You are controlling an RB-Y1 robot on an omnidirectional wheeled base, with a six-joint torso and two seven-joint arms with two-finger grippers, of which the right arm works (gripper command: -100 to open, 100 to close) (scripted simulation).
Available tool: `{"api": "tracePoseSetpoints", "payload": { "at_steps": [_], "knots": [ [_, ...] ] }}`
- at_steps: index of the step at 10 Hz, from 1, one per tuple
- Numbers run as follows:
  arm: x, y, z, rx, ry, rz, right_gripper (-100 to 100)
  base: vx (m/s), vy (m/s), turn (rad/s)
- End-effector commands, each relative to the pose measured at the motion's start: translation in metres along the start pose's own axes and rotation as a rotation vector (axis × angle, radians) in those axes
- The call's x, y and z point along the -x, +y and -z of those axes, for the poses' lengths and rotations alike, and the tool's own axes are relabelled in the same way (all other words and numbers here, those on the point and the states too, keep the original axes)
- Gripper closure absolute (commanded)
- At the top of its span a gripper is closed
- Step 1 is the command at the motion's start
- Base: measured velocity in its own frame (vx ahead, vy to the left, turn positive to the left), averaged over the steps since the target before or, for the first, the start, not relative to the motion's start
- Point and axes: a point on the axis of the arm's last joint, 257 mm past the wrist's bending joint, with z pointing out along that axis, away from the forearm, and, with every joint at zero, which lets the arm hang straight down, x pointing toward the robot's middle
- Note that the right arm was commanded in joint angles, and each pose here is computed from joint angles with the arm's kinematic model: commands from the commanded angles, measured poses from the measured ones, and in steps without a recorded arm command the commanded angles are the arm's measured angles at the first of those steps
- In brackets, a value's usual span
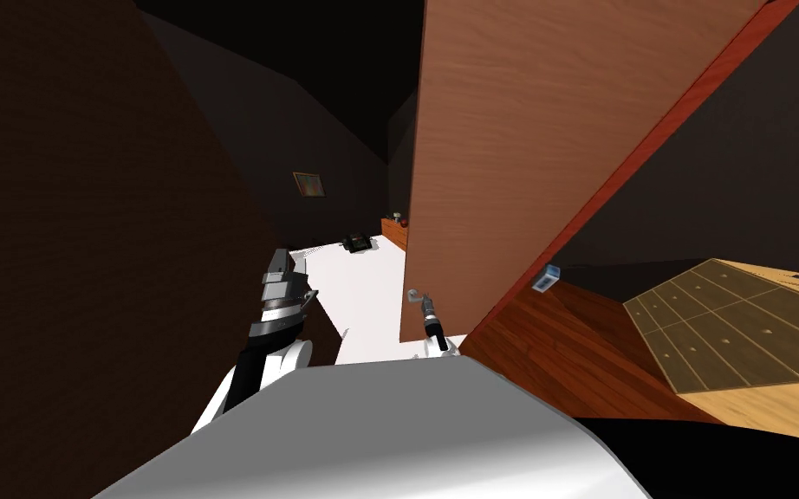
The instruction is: Push the door open
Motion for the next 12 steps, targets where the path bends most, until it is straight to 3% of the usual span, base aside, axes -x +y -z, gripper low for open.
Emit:
{"api": "tracePoseSetpoints", "payload": {
  "at_steps": [1, 2, 4, 10, 12],
  "knots": [
    [-0.009, 0.003, -0.002, 0.006, 0.002, -0.014, 100, 0.128, 0.096, -0.03],
    [-0.008, 0.003, -0.002, 0.006, -0.003, -0.018, 100, 0.137, 0.089, -0.027],
    [0.019, 0.003, -0.0025, 0.008, -0.04, 0.007, 100, 0.099, 0.016, -0.049],
    [0.052, 0.008, -0.0033, 0.018, -0.104, 0.04, 100, 0.188, 0.019, -0.05],
    [0.052, 0.006, -0.0026, 0.015, -0.104, 0.041, 100, 0.102, 0.029, -0.009]
  ]
}}
